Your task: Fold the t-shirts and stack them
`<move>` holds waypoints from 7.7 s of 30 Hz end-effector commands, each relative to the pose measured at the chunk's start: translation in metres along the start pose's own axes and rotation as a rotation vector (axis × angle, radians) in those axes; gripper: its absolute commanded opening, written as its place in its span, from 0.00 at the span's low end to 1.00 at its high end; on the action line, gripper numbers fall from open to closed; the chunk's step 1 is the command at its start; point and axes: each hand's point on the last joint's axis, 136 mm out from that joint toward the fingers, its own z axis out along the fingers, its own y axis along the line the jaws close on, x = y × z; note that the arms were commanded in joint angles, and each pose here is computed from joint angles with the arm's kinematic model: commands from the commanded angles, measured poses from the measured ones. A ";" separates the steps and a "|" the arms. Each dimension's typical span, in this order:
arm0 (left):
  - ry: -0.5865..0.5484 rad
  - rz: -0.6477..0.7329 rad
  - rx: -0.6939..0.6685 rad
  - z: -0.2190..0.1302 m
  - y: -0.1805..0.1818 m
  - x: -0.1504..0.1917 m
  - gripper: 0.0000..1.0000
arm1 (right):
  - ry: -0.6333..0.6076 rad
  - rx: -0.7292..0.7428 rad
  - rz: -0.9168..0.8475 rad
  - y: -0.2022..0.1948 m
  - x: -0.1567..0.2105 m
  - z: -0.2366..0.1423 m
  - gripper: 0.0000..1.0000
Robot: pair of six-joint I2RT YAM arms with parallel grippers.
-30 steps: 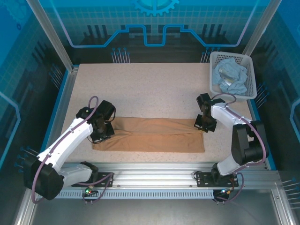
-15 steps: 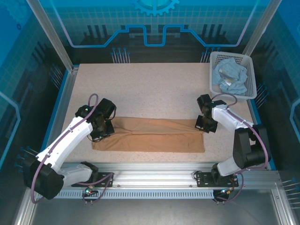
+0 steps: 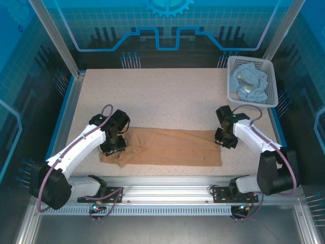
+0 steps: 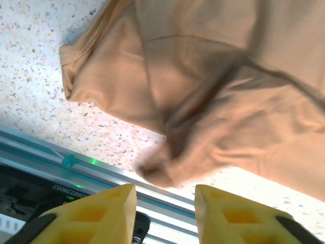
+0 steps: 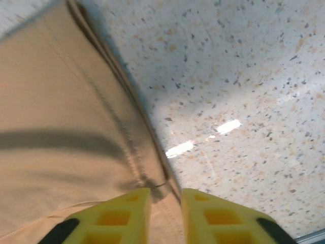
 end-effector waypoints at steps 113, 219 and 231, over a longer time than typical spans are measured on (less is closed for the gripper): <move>-0.059 -0.314 0.097 0.089 0.036 -0.239 0.00 | 0.096 0.023 -0.169 0.106 -0.139 0.073 0.29; 0.295 -0.129 0.319 0.090 -0.124 -0.028 0.30 | 0.009 -0.435 -0.356 0.159 -0.023 -0.056 0.49; 0.113 -0.225 0.356 0.047 -0.045 -0.073 0.34 | 0.026 -0.433 -0.356 0.159 -0.024 -0.047 0.49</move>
